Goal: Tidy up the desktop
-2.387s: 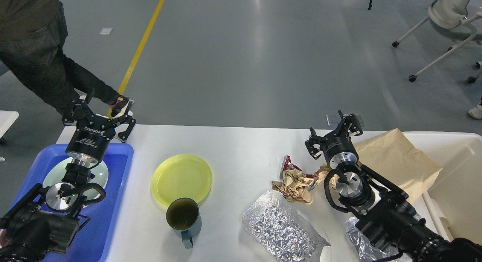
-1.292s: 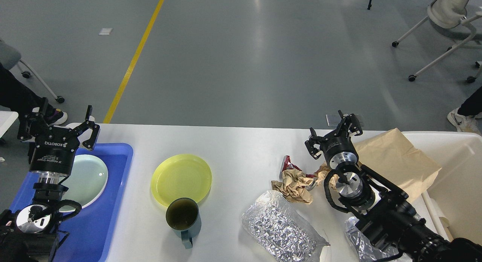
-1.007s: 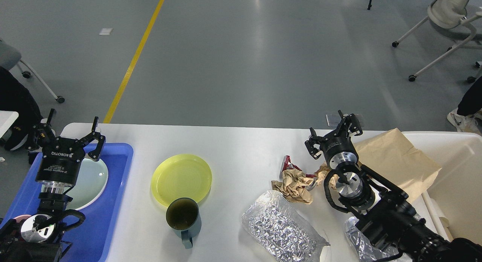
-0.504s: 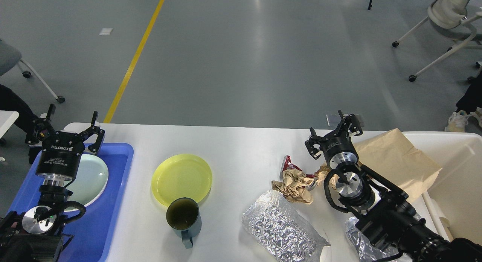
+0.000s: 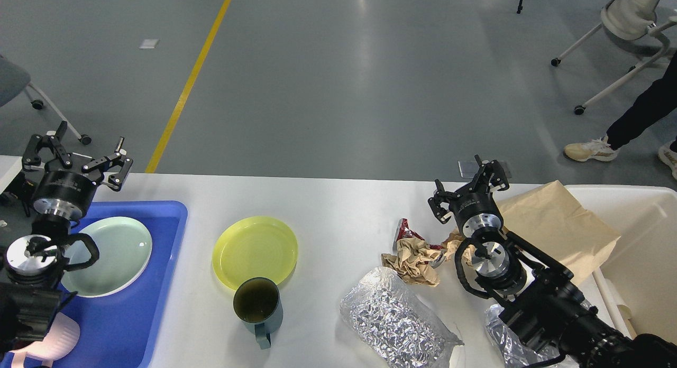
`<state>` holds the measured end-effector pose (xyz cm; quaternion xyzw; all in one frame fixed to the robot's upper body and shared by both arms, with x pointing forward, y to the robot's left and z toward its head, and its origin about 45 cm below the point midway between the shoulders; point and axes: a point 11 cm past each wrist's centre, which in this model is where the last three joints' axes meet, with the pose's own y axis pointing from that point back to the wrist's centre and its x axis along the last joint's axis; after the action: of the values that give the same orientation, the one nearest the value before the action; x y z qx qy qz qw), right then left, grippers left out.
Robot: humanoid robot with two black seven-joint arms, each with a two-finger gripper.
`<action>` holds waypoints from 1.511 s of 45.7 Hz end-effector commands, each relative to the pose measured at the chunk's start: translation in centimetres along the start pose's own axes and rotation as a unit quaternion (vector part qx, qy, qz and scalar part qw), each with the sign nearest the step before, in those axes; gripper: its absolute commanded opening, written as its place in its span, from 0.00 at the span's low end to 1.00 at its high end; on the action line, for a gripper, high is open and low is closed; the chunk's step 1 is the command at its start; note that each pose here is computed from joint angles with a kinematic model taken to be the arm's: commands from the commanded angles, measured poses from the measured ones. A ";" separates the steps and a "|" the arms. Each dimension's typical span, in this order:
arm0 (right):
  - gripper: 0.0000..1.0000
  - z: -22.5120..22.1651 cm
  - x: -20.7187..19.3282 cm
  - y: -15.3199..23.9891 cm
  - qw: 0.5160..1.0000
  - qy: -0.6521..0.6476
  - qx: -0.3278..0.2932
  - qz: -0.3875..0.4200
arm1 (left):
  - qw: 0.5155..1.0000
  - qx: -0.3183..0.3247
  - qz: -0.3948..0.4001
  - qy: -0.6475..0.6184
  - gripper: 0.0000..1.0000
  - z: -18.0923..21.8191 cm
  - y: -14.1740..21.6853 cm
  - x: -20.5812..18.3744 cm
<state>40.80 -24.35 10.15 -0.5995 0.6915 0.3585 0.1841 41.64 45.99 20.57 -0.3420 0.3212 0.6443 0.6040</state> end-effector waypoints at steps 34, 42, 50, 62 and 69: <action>1.00 0.0 0.0 0.0 1.000 0.000 0.000 0.000 | 0.790 0.243 0.135 -0.546 0.97 11.2 0.0 0.7; 1.00 0.0 0.0 0.0 1.000 0.000 0.000 0.000 | 0.757 0.329 0.124 -0.550 0.97 9.8 1.2 1.6; 1.00 0.0 0.0 0.0 1.000 0.000 0.000 0.000 | 0.667 0.488 0.112 -0.553 0.97 8.6 4.0 2.7; 1.00 0.0 0.0 0.0 1.000 0.000 0.000 0.000 | 0.438 0.648 0.076 -0.619 0.97 8.4 4.3 -0.6; 1.00 0.0 0.0 0.0 1.000 0.000 0.000 0.000 | 0.305 0.685 0.074 -0.657 0.97 5.7 2.8 -2.7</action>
<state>40.80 -24.37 10.15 -0.5995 0.6916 0.3584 0.1841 37.40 51.24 25.41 0.6946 0.1998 0.3026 0.6214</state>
